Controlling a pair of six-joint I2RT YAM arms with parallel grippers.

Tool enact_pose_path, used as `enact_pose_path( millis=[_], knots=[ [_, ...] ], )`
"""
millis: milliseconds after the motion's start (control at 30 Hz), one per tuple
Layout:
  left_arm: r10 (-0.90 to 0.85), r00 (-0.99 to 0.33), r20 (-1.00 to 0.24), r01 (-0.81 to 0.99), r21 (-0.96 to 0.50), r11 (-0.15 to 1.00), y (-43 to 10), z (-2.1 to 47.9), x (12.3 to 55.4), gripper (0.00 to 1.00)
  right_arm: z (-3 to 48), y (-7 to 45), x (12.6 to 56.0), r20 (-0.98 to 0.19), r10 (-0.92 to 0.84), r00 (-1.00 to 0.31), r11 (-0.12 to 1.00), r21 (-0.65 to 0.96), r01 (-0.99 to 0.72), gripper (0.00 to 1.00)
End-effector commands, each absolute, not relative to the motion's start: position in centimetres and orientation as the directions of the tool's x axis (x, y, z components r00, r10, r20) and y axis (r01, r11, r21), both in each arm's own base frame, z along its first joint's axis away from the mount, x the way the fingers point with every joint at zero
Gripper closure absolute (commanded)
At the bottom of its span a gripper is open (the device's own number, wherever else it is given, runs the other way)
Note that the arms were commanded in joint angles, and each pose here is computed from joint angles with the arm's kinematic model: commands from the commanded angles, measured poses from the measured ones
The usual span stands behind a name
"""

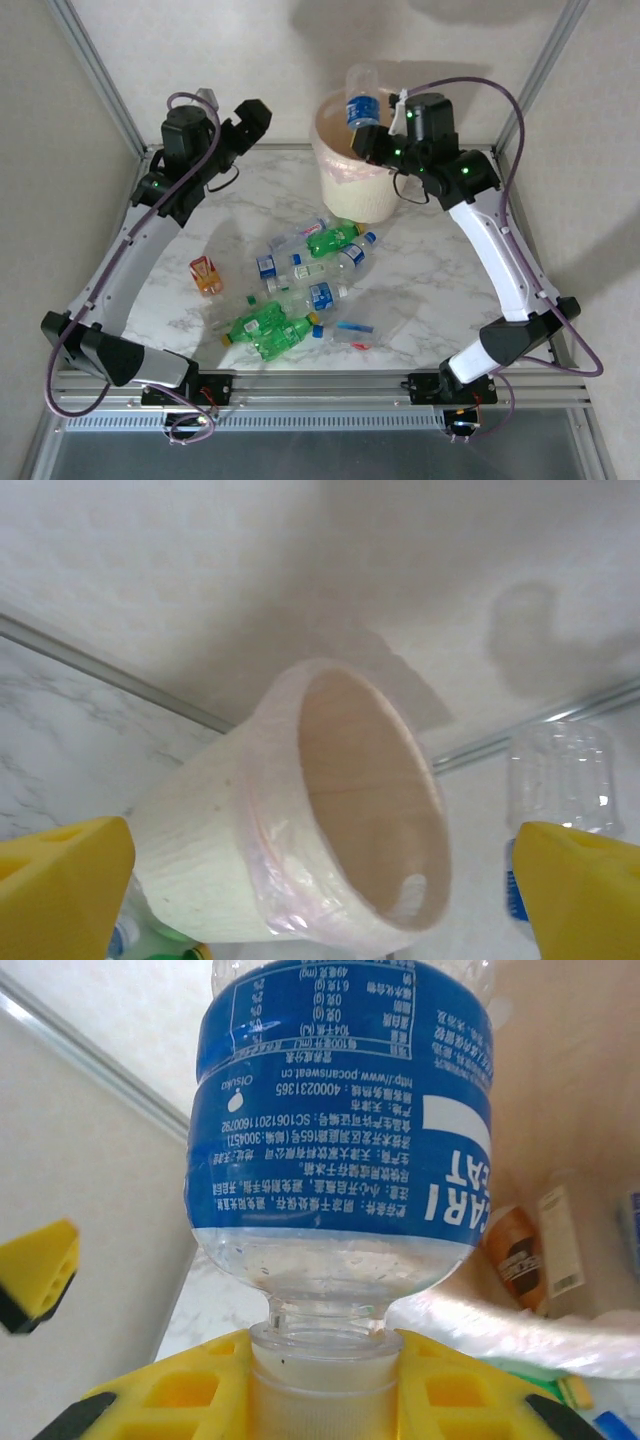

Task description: Put the plastic bottles in the bin

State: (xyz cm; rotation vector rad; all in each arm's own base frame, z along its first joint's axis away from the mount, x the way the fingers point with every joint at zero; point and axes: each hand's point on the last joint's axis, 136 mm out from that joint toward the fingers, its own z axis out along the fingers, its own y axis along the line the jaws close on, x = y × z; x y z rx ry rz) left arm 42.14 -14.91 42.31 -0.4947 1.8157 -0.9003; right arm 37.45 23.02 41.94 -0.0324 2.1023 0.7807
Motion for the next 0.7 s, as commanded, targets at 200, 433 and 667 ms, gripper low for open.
enact_pose_path(
  millis=[200, 433, 667],
  knots=[
    [-0.697, -0.34, -0.632, -0.107, -0.71, 0.696, -9.8, 39.8, 40.8, 0.08, 40.0, 21.4, 42.1, -0.733, 0.211, -0.646, 0.851, 0.462, -0.247, 0.85],
    [-0.711, -0.369, -0.599, -0.248, -0.674, 0.696, -6.5, 36.4, 40.1, 0.11, 38.0, 22.6, 44.7, -0.718, 0.195, -0.668, 0.856, 0.457, -0.242, 0.83],
    [-0.713, -0.351, -0.607, -0.371, -0.609, 0.701, -3.2, 33.5, 37.6, 0.09, 37.2, 23.1, 46.0, -0.718, 0.178, -0.673, 0.863, 0.443, -0.244, 0.43]
  ],
)
